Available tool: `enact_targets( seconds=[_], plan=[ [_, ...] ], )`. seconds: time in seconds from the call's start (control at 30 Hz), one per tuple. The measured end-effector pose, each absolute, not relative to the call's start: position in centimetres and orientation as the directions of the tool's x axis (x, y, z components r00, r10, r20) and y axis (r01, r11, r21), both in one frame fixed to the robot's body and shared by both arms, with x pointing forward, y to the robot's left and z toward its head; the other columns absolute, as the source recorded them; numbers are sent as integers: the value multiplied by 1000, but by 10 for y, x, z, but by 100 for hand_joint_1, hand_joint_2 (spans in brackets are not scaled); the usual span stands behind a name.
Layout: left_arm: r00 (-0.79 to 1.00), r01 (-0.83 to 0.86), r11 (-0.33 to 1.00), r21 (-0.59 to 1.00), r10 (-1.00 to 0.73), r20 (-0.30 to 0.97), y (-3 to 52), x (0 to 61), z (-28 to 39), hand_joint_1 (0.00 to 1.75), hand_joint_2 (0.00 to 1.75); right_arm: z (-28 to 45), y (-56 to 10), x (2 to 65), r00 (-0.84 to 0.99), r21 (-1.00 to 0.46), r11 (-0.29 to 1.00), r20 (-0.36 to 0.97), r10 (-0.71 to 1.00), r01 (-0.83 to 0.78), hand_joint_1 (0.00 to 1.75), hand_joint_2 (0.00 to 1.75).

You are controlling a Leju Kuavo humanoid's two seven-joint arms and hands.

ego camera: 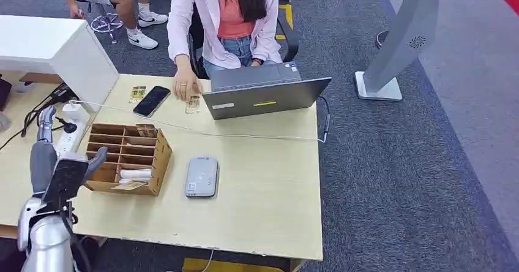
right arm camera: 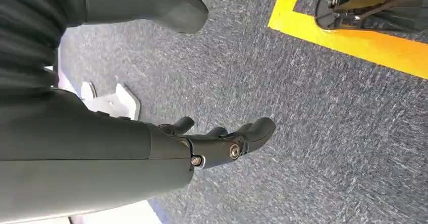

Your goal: Pass the card to the sensor for recognition and then transmit it.

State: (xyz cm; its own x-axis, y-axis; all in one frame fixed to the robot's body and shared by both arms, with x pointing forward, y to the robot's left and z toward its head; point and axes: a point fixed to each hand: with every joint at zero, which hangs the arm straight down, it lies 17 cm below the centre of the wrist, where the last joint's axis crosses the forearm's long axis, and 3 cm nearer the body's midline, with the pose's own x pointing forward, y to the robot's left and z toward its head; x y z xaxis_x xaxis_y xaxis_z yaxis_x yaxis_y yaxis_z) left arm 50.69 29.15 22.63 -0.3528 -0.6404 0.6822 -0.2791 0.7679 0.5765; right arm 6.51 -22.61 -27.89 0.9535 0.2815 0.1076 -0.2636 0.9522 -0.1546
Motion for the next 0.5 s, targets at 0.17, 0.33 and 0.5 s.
enact_targets(
  seconds=[0.17, 0.33, 0.5],
  plan=[
    [-335, -259, 704, 662, -708, 622, 275, 538, 235, 0, 175, -279, -224, 67, 943, -152, 944, 111, 312, -294, 0, 0],
    [-318, -249, 623, 741, -776, 545, 262, 565, 245, 0, 175, -278, -222, 69, 935, -147, 937, 114, 335, -318, 0, 0],
    [-290, -250, 520, 816, -845, 450, 256, 590, 257, 0, 175, -278, -221, 70, 922, -149, 925, 116, 368, -350, 0, 0]
  ],
)
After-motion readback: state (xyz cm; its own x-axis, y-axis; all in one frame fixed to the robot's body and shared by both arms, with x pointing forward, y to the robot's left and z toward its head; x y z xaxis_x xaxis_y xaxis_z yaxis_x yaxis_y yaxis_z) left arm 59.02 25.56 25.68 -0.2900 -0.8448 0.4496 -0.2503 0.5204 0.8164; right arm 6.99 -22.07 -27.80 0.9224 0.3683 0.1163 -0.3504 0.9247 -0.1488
